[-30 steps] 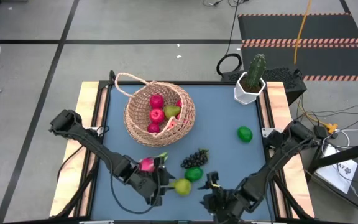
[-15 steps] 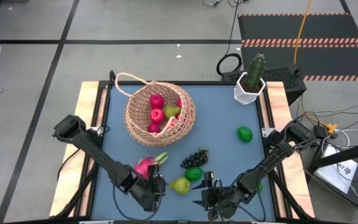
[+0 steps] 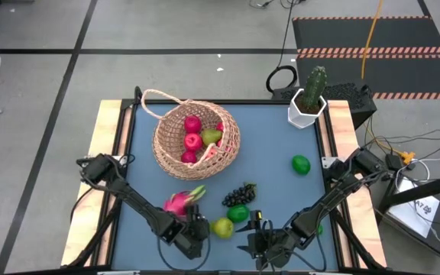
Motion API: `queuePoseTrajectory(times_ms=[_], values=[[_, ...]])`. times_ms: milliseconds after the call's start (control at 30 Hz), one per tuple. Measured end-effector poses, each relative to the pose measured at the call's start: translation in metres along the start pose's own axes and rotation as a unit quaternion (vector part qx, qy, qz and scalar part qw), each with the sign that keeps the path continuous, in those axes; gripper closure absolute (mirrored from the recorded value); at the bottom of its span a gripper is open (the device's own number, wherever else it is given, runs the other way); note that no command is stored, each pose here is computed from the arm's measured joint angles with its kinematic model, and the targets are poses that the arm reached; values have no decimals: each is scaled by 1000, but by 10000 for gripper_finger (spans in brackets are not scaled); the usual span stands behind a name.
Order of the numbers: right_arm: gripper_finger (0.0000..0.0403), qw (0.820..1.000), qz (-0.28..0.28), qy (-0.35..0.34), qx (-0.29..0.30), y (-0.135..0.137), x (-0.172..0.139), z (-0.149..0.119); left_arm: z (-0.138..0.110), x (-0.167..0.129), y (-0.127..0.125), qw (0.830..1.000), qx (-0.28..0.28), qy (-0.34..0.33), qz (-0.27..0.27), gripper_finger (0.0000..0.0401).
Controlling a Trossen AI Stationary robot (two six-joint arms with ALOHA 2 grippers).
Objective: Build produce basket
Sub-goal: Put the green pear into the basket
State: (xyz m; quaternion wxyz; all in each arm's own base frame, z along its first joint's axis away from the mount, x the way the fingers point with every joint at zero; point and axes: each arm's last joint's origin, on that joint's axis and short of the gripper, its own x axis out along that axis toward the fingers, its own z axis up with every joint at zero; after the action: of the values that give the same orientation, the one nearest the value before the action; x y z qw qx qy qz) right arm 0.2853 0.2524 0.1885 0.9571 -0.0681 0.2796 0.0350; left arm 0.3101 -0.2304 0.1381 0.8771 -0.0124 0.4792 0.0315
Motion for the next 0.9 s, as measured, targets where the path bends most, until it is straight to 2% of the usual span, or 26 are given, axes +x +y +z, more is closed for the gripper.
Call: queuePoseTrajectory(times_ms=[500,733,900], values=[[175,1000,13,-4,-16,10,-6,-3,8,17,13,999,-32,11,-2,267],[175,1000,15,-8,-14,11,-7,-2,8,18,13,999,-31,10,-2,304],[175,1000,15,-8,-14,11,-7,-2,8,18,13,1000,-22,9,-1,352]])
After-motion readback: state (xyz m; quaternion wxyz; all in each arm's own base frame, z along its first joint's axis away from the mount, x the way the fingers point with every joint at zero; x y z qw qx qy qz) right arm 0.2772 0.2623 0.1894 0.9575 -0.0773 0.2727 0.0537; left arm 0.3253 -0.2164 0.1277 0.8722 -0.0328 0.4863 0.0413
